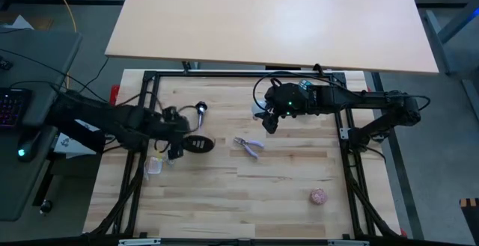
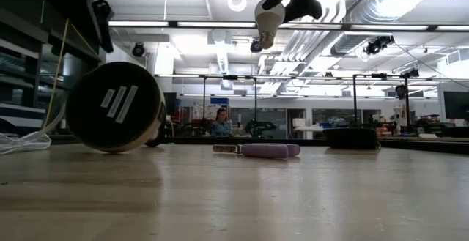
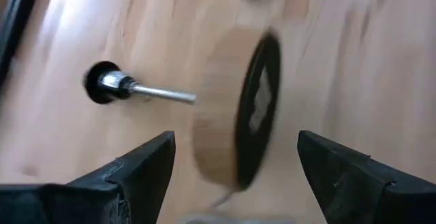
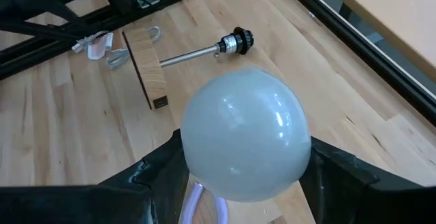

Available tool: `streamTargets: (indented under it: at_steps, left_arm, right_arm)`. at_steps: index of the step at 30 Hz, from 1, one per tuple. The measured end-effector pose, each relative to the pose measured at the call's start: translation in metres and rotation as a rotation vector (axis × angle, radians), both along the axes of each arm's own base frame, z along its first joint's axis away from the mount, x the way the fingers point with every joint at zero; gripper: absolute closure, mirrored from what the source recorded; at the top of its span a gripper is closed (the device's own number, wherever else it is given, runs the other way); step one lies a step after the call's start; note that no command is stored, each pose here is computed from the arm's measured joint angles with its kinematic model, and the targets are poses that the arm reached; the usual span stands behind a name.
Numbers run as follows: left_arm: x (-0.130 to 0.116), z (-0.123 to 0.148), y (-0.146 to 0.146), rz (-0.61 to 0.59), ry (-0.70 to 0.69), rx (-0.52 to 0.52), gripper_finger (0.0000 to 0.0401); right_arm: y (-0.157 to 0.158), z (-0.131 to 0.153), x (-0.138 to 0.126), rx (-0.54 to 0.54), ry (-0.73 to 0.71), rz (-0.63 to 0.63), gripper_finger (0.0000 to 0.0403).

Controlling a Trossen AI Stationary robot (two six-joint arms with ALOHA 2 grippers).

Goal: Screw lightbulb
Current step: Insert the light bulb into the lamp socket

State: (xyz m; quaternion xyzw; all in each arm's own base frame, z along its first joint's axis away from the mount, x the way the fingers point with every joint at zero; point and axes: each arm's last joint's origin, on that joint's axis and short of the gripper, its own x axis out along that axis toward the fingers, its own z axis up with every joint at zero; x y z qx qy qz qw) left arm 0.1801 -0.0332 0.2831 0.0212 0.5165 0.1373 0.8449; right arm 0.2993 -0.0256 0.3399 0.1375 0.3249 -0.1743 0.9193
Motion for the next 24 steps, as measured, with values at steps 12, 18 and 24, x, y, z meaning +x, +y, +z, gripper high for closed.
streamTargets:
  at_steps: [12, 18, 24]
  left_arm:
    - [-0.013, -0.012, 0.010, 0.356, 0.172, -0.058, 0.0107]
    - [-0.021, -0.012, 0.031, 0.681, -0.038, 0.079, 0.0220]
    - [-0.007, -0.050, 0.073, 0.867, -0.079, -0.027, 0.0384]
  right_arm:
    - [0.000, 0.000, 0.000, 0.015, -0.005, -0.025, 0.0169]
    - [0.000, 0.001, 0.001, 0.016, -0.018, -0.026, 0.0169]
    - [0.000, 0.002, 0.001, 0.040, -0.034, -0.035, 0.0169]
